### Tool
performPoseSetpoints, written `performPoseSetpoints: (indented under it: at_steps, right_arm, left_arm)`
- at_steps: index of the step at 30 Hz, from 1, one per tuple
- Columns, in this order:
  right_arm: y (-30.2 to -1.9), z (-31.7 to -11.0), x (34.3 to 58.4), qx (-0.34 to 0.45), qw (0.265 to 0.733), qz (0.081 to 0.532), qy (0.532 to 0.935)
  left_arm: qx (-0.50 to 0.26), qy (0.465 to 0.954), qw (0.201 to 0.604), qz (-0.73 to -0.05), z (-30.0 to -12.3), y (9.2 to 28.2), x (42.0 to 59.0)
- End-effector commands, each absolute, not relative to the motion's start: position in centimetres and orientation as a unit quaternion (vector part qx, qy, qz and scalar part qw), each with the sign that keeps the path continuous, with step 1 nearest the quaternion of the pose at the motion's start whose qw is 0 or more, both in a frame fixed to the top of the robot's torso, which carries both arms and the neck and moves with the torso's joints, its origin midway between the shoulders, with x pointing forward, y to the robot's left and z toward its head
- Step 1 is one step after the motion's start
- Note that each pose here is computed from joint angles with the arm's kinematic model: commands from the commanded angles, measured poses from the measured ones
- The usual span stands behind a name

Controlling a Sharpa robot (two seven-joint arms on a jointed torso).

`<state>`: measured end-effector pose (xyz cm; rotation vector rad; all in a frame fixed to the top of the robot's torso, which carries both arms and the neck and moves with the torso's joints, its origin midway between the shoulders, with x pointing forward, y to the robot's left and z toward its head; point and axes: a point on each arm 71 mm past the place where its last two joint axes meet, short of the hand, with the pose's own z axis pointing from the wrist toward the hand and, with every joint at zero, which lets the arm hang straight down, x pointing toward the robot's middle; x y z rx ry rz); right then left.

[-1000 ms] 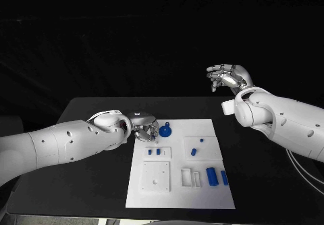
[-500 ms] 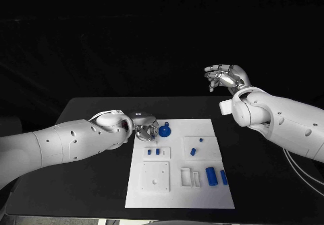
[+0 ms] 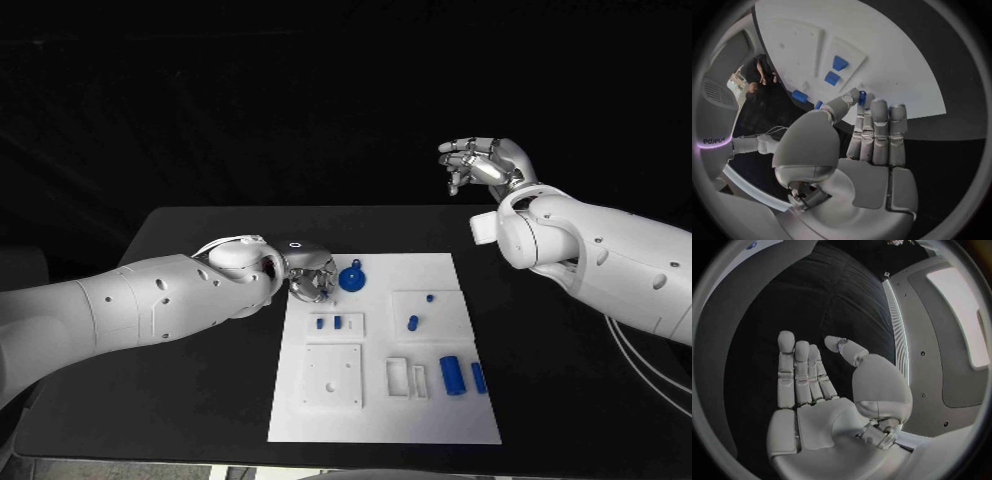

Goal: Assemble the parts on the task board

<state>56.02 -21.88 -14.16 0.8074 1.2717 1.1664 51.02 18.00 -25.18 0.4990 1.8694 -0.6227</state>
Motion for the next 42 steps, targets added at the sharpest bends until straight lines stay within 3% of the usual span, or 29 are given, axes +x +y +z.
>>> performPoseSetpoints:
  at_steps: [1,42]
  right_arm:
    - [-21.8,-14.2,56.0,0.35,0.574,0.501,0.545]
    - [-21.6,-14.0,55.9,0.32,0.6,0.488,0.548]
  left_arm:
    - [0.217,0.786,0.518,-0.261,-25.6,17.5,50.8]
    - [0.208,0.786,0.516,-0.269,-26.8,16.2,50.7]
